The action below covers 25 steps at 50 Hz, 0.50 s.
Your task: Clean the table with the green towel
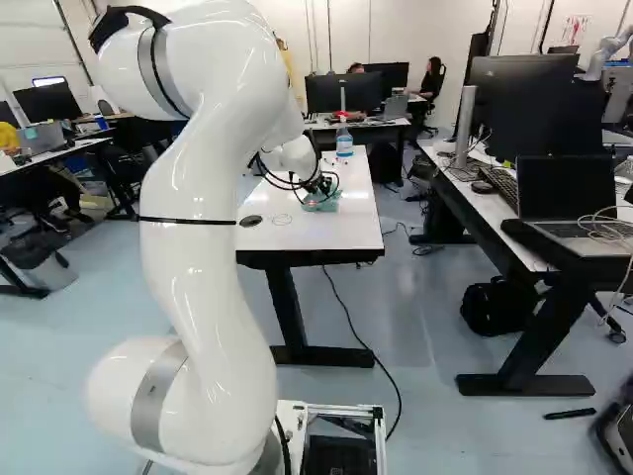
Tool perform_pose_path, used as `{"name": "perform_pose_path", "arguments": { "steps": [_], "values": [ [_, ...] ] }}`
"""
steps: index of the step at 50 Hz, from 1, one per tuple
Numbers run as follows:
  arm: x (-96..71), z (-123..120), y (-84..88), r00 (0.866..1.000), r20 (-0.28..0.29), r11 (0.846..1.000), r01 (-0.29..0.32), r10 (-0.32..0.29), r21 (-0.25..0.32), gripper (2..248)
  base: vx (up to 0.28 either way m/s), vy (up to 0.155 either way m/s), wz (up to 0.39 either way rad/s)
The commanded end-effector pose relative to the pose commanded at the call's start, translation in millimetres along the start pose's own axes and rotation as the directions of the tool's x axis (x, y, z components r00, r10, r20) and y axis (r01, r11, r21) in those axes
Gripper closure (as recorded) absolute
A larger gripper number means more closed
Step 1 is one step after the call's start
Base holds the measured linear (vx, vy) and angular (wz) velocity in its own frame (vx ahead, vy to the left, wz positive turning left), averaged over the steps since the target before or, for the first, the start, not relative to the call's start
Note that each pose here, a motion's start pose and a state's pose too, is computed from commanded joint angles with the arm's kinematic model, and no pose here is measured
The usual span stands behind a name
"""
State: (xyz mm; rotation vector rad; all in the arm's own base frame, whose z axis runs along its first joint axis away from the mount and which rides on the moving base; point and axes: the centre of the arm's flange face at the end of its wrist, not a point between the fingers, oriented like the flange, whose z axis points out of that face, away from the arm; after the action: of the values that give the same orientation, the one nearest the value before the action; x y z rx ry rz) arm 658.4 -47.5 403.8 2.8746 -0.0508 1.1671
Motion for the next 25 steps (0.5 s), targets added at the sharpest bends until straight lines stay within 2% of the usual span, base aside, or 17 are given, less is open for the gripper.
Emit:
{"name": "perform_pose_path", "arguments": {
  "steps": [13,25],
  "values": [
    [-6.4,-8.6,-19.7,1.0,0.008,1.0,0.021,-0.022,0.021,203,0.0,0.0,0.0],
    [-19.4,-23.9,-19.6,1.0,0.023,1.0,0.021,-0.022,0.022,203,0.0,0.0,0.0]
  ]
}}
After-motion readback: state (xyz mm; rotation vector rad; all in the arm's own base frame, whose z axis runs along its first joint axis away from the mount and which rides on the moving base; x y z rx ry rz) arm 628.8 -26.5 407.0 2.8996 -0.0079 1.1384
